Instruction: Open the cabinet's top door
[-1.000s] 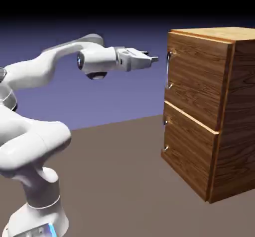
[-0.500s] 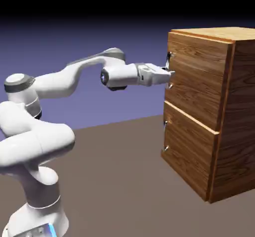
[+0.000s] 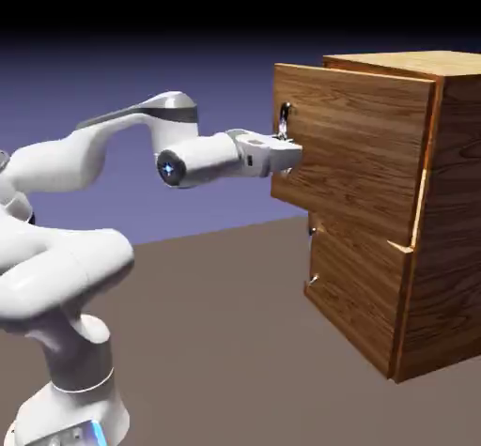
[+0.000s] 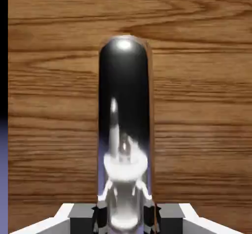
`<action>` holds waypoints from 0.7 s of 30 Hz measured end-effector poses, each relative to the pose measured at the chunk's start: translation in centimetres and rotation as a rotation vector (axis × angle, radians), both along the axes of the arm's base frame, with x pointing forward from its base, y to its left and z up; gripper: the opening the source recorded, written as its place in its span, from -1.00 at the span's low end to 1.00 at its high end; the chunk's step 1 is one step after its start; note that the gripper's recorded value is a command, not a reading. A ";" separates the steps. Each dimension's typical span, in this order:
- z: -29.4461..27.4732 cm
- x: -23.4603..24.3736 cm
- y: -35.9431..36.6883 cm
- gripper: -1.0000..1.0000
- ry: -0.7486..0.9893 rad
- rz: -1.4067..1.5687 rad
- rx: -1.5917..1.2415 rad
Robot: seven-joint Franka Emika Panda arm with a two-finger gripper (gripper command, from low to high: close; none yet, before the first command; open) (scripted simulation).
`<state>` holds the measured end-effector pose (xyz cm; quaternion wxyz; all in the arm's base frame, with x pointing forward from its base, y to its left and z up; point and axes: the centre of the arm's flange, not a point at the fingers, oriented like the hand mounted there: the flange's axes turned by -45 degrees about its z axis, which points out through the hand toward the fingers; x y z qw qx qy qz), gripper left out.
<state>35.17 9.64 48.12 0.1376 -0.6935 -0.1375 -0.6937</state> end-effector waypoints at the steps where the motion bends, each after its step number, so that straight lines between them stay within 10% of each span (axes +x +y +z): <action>1: 0.0 -0.5 -0.6 -1.00 0.000 0.025 0.000; 21: 0.0 -7.0 -12.8 -1.00 0.000 0.446 0.000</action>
